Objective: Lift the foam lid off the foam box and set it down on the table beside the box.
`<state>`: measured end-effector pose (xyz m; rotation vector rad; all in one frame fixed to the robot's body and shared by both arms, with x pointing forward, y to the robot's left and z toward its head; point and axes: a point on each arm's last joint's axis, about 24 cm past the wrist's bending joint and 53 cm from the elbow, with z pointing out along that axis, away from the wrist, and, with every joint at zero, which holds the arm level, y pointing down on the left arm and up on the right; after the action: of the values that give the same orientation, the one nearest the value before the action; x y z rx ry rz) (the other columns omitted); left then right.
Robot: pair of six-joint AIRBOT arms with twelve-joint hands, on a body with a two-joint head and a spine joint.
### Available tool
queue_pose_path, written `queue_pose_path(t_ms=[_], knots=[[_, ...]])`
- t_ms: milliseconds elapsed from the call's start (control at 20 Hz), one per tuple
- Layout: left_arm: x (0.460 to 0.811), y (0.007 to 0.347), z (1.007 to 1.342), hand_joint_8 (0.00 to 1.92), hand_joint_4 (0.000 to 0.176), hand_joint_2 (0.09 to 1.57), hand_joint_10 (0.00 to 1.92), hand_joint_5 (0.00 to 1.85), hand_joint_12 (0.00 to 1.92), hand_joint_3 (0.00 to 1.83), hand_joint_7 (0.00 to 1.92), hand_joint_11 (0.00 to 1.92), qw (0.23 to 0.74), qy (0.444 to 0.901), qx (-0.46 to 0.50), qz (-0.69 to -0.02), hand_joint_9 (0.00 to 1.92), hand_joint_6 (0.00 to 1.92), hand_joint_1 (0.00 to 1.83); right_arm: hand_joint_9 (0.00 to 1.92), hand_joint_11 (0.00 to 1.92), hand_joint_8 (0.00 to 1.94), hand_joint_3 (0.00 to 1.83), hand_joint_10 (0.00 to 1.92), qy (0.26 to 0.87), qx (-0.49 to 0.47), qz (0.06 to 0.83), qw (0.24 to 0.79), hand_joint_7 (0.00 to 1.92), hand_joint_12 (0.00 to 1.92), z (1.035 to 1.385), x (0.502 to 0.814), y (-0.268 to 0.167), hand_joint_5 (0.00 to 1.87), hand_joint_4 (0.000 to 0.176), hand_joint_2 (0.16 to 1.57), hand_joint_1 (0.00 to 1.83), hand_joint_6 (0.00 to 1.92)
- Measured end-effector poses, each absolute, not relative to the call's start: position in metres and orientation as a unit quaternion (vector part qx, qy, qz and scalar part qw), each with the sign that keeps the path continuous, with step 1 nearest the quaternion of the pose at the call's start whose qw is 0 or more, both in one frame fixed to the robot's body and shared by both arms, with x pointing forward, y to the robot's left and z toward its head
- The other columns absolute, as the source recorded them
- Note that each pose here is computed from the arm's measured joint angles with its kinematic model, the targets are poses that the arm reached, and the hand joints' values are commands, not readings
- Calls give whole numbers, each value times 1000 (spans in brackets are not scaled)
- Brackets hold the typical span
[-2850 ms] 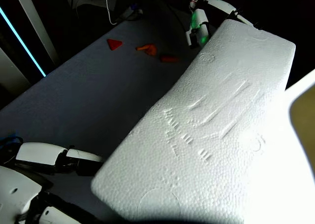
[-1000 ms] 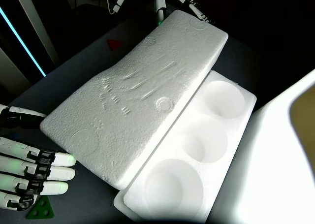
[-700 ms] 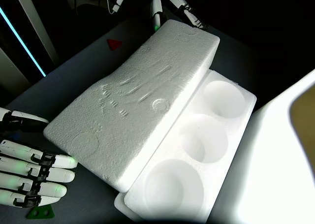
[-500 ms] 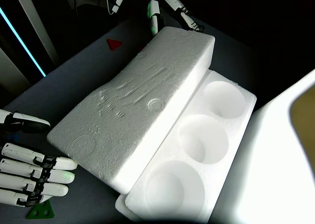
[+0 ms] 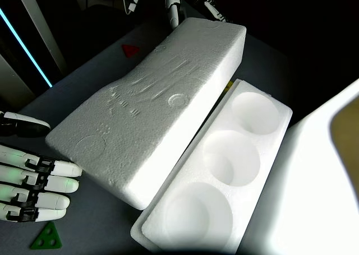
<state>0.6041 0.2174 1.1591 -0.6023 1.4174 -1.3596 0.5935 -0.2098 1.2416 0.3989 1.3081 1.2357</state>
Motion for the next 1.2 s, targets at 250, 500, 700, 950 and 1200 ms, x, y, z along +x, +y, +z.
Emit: queue_pose_path(t_ms=[250,500,700,950,1200], knots=[[601,213,1149,2,61,1236,0,216,3,3,59,6,503,602,-252,-567,0,4,415,0,0,18,0,394,591,176,523,589,98,1390,1223,589,-211,0,0,1273,399,688],[604,208,1131,2,46,1243,0,202,18,3,48,19,484,614,-261,-566,1,2,336,0,0,1,0,229,601,191,519,577,101,1193,1204,591,-212,0,0,1258,419,691],[609,201,1111,4,28,1246,4,205,26,2,55,1,466,629,-270,-561,10,2,339,0,0,18,0,335,609,210,519,562,147,1358,1182,601,-212,0,0,1267,411,684],[615,199,1103,0,16,1215,0,167,0,0,18,0,460,638,-271,-554,0,0,301,0,0,4,1,336,629,225,509,543,90,1495,1161,607,-210,0,0,1279,439,426],[615,204,1102,0,1,1178,0,0,0,0,0,0,469,642,-267,-545,0,0,346,0,0,0,0,1,630,213,505,550,0,1104,1165,606,-210,0,0,1205,387,0]])
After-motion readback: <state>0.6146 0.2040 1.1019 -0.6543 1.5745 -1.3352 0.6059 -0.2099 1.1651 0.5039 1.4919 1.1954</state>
